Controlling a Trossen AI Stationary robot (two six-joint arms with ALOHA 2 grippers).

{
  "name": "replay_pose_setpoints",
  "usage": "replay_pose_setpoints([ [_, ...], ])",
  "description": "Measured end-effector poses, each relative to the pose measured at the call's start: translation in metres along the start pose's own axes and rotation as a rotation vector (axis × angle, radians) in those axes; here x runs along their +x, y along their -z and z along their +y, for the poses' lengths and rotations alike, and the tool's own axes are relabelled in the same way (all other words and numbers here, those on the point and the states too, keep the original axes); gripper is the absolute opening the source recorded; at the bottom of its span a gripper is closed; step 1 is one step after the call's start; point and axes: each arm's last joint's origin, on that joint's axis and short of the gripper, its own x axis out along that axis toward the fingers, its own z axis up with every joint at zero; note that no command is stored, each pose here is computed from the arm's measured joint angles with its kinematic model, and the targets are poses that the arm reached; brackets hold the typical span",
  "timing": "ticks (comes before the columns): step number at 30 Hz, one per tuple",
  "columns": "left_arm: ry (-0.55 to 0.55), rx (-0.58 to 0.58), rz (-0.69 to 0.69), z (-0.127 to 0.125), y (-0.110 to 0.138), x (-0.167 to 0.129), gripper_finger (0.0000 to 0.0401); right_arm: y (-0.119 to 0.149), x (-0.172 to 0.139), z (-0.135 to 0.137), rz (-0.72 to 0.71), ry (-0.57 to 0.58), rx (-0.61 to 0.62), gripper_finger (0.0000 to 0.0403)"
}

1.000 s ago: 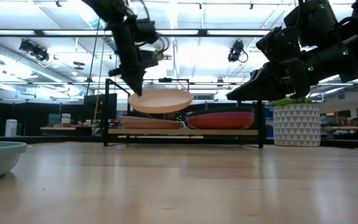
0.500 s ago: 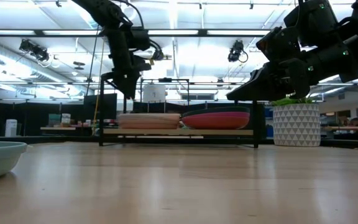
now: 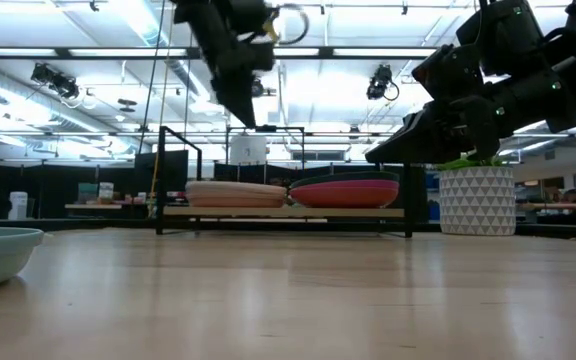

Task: Place and stack plates onto a shelf
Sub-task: Stack the light blue plate on top of the white plate on the shelf

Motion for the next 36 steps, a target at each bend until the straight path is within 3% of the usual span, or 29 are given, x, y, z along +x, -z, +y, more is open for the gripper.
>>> replay_pose_setpoints([
  [3, 0.077, 0.101, 0.028, -0.043, 0.000, 0.003, 0.0145, 0.001, 0.000, 0.000, 0.011, -0.002, 0.000, 0.0043],
  [6, 0.143, 0.130, 0.093, -0.088, 0.010, 0.009, 0.0145, 0.002, 0.000, 0.000, 0.023, -0.004, 0.001, 0.0043],
  [12, 0.292, 0.094, 0.270, -0.175, 0.060, 0.025, 0.0146, 0.003, 0.000, 0.000, 0.028, 0.000, 0.004, 0.0043],
  [17, 0.327, 0.088, 0.347, -0.228, 0.105, 0.030, 0.0146, 0.001, 0.000, 0.000, 0.015, 0.002, 0.007, 0.0043],
  [26, 0.350, 0.201, 0.309, -0.271, 0.146, 0.029, 0.0146, 0.001, 0.000, 0.000, 0.014, 0.003, 0.007, 0.0043],
  [30, 0.370, 0.282, 0.280, -0.277, 0.160, 0.033, 0.0146, 0.002, 0.000, 0.000, 0.015, 0.005, 0.006, 0.0043],
  [36, 0.360, 0.290, 0.300, -0.276, 0.174, 0.040, 0.0146, 0.001, 0.000, 0.000, 0.015, 0.005, 0.004, 0.0043],
])
